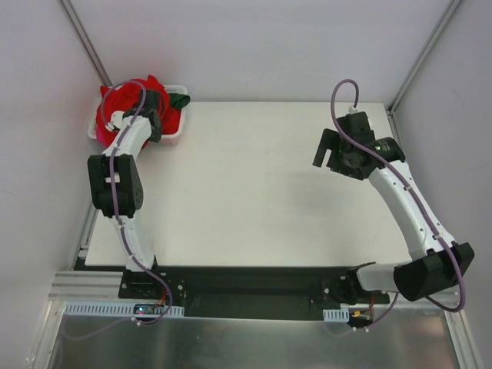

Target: Fold and stack the t-shirts

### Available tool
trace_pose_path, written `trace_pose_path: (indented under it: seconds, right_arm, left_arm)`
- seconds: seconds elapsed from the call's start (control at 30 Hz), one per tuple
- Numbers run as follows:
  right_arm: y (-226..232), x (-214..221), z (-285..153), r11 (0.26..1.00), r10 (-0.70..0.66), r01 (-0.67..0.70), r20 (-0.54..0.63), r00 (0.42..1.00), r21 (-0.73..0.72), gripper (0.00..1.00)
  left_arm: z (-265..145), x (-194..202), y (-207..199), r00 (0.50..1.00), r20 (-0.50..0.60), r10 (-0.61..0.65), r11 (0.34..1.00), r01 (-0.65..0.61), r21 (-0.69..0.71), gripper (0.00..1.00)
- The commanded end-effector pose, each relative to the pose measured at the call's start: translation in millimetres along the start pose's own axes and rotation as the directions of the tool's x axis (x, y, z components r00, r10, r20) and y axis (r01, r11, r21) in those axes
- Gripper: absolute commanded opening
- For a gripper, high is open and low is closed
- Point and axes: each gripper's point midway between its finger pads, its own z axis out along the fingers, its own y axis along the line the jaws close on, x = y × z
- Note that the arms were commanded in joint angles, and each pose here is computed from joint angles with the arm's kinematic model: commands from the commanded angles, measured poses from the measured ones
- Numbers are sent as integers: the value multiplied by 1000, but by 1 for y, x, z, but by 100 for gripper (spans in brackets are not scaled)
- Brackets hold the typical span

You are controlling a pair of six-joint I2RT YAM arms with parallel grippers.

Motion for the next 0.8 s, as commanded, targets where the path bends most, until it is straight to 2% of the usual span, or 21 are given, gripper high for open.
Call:
trace_pose_path:
  seconds: [0.0, 0.07, 0.17, 0.37, 0.67, 0.77]
  right_arm:
    - [-2, -25, -12, 1000, -19, 19, 58, 998, 9, 96]
    - [-4, -28, -6, 1000, -19, 18, 47, 999, 20, 96]
    - [-4, -31, 0, 1000, -17, 16, 27, 999, 27, 96]
    - [1, -38, 6, 1000, -7, 7, 13, 1000, 9, 96]
    - [10, -32, 15, 1000, -3, 2, -32, 999, -29, 96]
    - [12, -36, 14, 999, -19, 18, -18, 1000, -43, 96]
  left_arm:
    - [18, 39, -38, 980, -103, 170, 984, -163, 64, 0]
    - [16, 37, -68, 970, -97, 222, 968, -208, 138, 0]
    - [29, 42, -73, 964, -95, 249, 962, -235, 137, 0]
    - [32, 42, -56, 958, -90, 274, 959, -265, 101, 0]
    - [0, 22, -43, 930, -40, 367, 925, -360, 119, 0]
    - [-10, 18, -46, 913, -32, 408, 905, -399, 144, 3]
